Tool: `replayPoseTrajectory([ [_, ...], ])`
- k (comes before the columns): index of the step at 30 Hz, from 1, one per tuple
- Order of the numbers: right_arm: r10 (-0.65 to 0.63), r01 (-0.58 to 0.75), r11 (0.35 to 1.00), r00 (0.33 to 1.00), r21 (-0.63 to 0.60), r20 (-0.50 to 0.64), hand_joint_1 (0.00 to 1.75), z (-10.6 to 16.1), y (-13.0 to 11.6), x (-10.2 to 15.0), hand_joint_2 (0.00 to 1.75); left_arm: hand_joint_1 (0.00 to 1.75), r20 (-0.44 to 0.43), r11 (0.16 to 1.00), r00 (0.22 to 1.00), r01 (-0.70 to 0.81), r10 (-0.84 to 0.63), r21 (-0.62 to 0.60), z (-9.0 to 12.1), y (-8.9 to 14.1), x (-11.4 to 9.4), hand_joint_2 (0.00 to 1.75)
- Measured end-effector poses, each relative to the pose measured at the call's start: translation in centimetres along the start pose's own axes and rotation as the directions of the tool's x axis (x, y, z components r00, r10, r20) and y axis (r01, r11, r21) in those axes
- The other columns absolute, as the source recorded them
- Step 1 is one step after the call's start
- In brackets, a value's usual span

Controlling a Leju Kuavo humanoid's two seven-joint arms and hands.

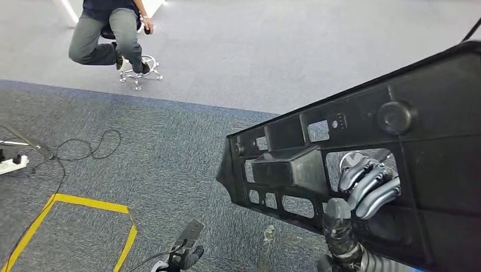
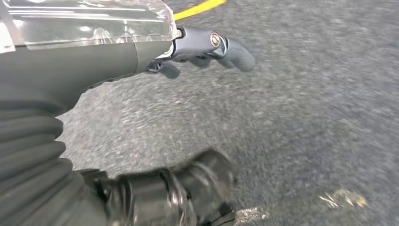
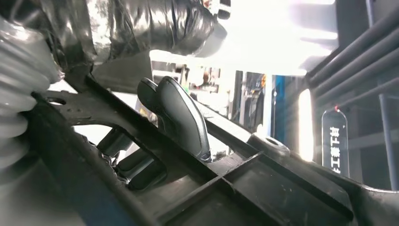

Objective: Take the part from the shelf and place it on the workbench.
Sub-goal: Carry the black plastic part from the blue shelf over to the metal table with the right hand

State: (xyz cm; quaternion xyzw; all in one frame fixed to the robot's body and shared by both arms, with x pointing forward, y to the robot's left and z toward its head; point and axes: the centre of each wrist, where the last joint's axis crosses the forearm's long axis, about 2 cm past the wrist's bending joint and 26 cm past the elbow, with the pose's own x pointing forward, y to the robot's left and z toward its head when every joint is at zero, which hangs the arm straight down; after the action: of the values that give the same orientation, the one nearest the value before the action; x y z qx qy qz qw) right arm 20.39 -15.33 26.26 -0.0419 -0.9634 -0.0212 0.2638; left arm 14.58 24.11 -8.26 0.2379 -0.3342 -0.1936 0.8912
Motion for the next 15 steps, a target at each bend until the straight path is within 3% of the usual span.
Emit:
replayPoseTrajectory([
  [15,-0.034,0.033,0.999,0.999,0.018,0.028,1.75,-1.4,0.7,-0.1,1.75,0.0,-0.011,1.0,1.0,0.001,-0.001,-0.013,-1.2,1.0,1.9,1.75],
])
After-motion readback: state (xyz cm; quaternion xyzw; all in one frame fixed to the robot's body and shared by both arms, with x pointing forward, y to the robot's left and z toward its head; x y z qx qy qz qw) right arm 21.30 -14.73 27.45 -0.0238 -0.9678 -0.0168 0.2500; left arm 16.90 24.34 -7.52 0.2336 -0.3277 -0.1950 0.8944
